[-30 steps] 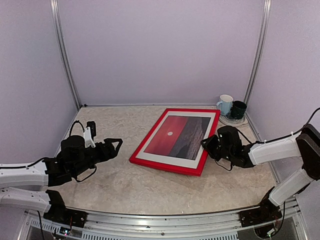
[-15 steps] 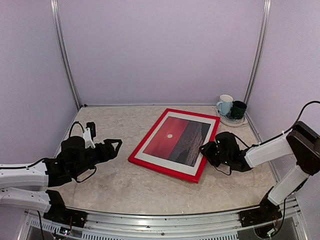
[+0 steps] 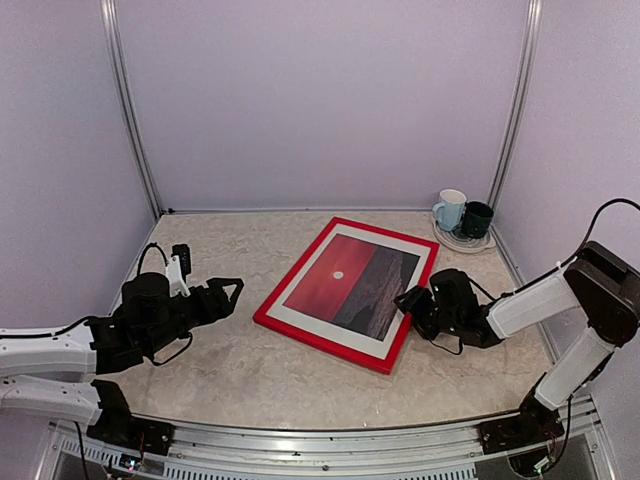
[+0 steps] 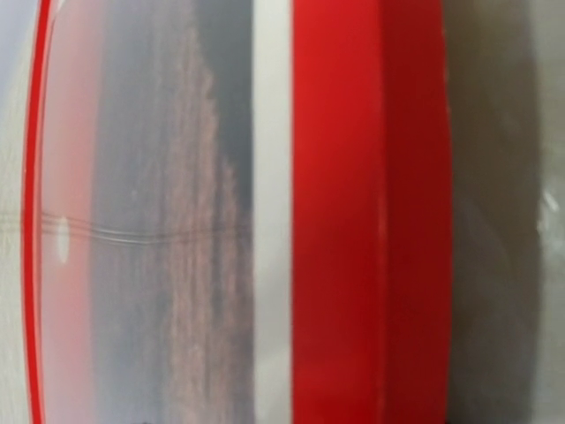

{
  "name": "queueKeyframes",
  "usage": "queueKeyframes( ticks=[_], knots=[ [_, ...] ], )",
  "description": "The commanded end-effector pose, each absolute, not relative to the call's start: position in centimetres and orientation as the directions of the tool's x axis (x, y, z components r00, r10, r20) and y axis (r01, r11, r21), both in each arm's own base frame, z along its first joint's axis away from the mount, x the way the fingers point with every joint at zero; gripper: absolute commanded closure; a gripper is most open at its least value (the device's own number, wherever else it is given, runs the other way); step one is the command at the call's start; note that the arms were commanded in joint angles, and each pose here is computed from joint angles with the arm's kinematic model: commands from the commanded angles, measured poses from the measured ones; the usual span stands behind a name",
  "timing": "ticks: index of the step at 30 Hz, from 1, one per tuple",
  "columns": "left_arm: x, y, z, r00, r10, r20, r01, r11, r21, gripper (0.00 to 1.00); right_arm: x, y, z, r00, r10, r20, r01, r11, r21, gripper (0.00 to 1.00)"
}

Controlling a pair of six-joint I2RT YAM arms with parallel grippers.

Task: Put the photo into the frame
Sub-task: Turn over the photo frame.

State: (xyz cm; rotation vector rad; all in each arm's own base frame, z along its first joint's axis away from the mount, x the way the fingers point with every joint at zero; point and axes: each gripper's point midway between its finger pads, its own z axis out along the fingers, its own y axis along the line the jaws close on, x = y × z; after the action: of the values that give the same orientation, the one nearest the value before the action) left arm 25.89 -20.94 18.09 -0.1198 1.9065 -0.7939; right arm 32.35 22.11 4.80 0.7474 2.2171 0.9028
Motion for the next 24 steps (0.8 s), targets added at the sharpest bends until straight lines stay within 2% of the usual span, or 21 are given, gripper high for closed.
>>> queueKeyframes(
  ticks=[1,24],
  knots=[
    [25.9,-20.9,18.4,-0.457,-0.429,-0.779,0.264,0.771,-0.580,0.13,32.4,23.2,5.6,-0.654,0.686,-0.319,0.217,0.574,0.789,0.34],
    [25.9,-20.9,18.4,-0.458,-0.436,-0.774,0.255,0.770,-0.585,0.13,27.5,32.4,6.7,-0.800,0.470,-0.374,0.029,0.652,0.758,0.28]
  ],
)
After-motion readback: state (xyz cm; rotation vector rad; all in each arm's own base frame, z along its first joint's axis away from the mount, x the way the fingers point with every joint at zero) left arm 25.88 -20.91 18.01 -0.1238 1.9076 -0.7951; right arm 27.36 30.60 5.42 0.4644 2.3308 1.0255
